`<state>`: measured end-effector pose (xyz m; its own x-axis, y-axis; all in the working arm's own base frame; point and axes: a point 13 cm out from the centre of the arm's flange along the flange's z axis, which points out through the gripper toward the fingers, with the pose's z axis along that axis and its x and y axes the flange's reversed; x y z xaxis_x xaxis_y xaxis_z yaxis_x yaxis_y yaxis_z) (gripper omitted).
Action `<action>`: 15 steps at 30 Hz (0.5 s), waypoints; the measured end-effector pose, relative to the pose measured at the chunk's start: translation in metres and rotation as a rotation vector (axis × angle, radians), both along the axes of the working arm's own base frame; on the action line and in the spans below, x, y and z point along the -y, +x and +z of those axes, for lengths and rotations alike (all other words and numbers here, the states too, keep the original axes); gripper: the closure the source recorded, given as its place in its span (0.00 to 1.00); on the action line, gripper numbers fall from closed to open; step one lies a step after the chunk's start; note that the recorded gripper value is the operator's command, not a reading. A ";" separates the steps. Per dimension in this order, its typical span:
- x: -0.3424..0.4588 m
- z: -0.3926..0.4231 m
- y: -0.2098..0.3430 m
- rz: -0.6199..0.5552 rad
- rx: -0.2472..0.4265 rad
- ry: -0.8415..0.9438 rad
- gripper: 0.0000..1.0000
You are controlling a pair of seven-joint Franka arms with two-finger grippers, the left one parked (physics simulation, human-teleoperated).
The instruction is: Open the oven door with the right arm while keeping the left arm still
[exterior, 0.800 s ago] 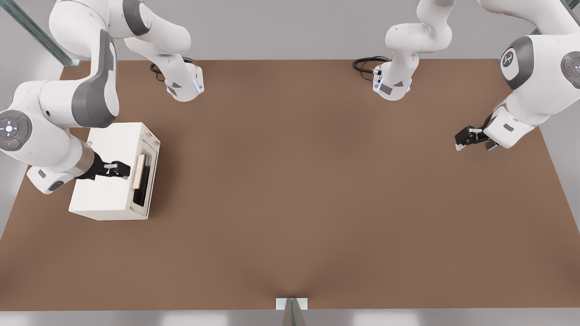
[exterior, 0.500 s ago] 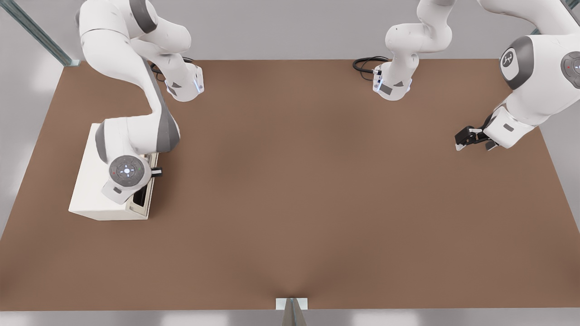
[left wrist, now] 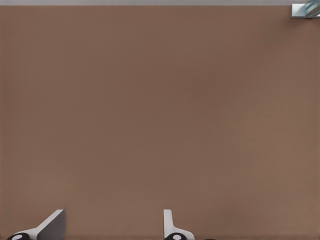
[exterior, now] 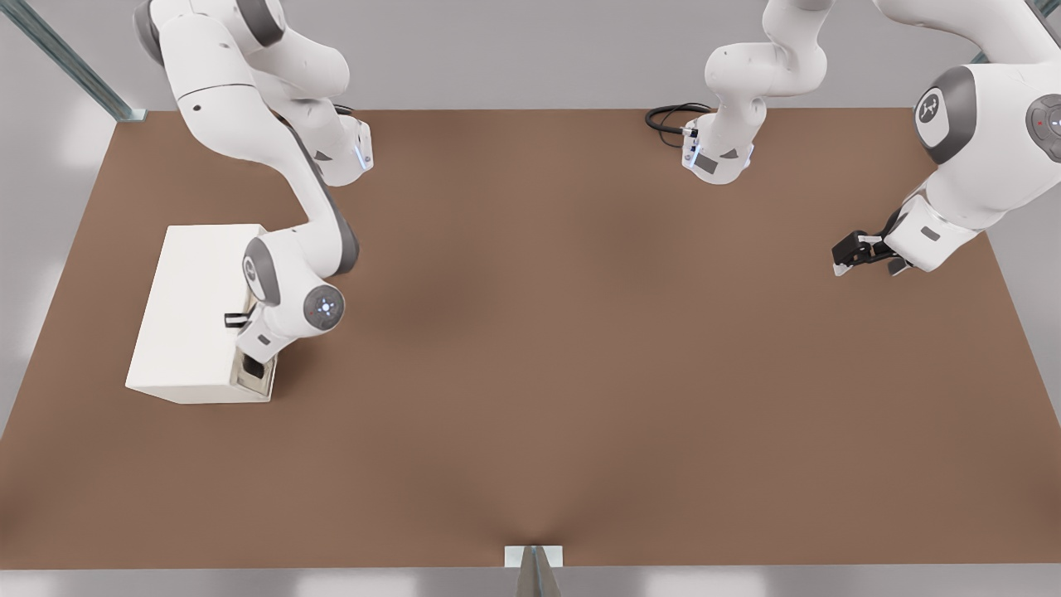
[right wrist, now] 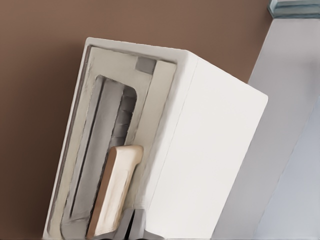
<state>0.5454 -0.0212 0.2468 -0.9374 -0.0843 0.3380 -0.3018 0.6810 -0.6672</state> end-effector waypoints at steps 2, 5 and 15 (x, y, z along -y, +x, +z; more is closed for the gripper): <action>0.008 -0.009 -0.014 -0.002 0.014 -0.005 1.00; 0.007 -0.021 -0.021 0.004 0.049 -0.001 1.00; 0.003 -0.029 -0.012 -0.013 0.159 0.001 1.00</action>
<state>0.5331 -0.0238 0.2174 -0.9800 -0.0724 0.1851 -0.1838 0.6849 -0.7051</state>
